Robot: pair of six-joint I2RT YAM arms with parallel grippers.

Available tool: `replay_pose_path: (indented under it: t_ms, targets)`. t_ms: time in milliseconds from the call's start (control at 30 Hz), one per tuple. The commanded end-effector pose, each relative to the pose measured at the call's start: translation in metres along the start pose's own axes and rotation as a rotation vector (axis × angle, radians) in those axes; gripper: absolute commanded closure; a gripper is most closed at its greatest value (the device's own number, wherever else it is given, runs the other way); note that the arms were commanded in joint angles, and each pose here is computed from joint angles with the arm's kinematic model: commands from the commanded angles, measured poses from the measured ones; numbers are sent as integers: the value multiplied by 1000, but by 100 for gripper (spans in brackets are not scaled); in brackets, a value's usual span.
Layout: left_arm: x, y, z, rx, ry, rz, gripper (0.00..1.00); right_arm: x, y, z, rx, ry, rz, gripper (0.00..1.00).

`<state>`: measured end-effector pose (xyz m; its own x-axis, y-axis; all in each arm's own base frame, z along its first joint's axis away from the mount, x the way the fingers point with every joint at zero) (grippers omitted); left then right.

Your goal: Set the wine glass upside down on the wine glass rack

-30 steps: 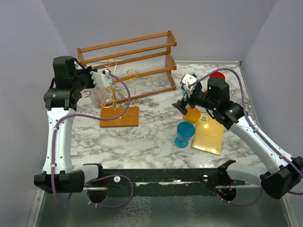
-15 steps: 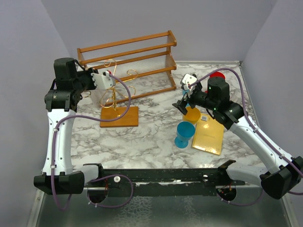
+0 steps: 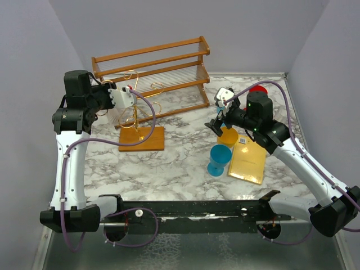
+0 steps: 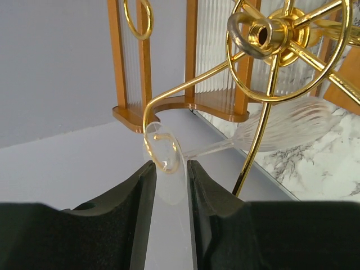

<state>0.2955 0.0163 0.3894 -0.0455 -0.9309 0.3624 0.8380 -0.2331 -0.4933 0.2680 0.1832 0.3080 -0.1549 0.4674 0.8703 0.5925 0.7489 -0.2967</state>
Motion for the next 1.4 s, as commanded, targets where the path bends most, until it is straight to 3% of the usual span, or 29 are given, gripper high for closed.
replay_pose_path:
  t_ms: [0, 367, 833, 1100, 1367]
  targets:
    - [7, -9, -2, -13, -13, -36, 67, 2, 2, -3, -9, -1, -25, 0]
    - [14, -18, -7, -61, -3, -68, 54, 0, 4, -3, -6, 1, -17, 0]
    - [54, -49, 16, 5, -143, -279, 25, 0, -2, -8, -30, -13, 22, 0]
    - [80, -55, 34, 75, -442, -455, 5, -4, -15, -13, -116, -15, 49, 0]
    - [83, -66, 63, 263, -847, -504, 1, -25, -51, -69, -354, 173, 96, 0]
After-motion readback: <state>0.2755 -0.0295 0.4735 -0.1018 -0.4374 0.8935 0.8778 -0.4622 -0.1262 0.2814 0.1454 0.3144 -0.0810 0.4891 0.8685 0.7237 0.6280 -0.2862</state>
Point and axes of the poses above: each gripper's point midway between its finger pads, its own y axis out along the fingers, its own z axis along the line the jaws close on, x = y × z, the point moved 6 cm from there along -y, back along the fingers, and after that the axes turned 5 degrees about -y, right-handed, at the moved point
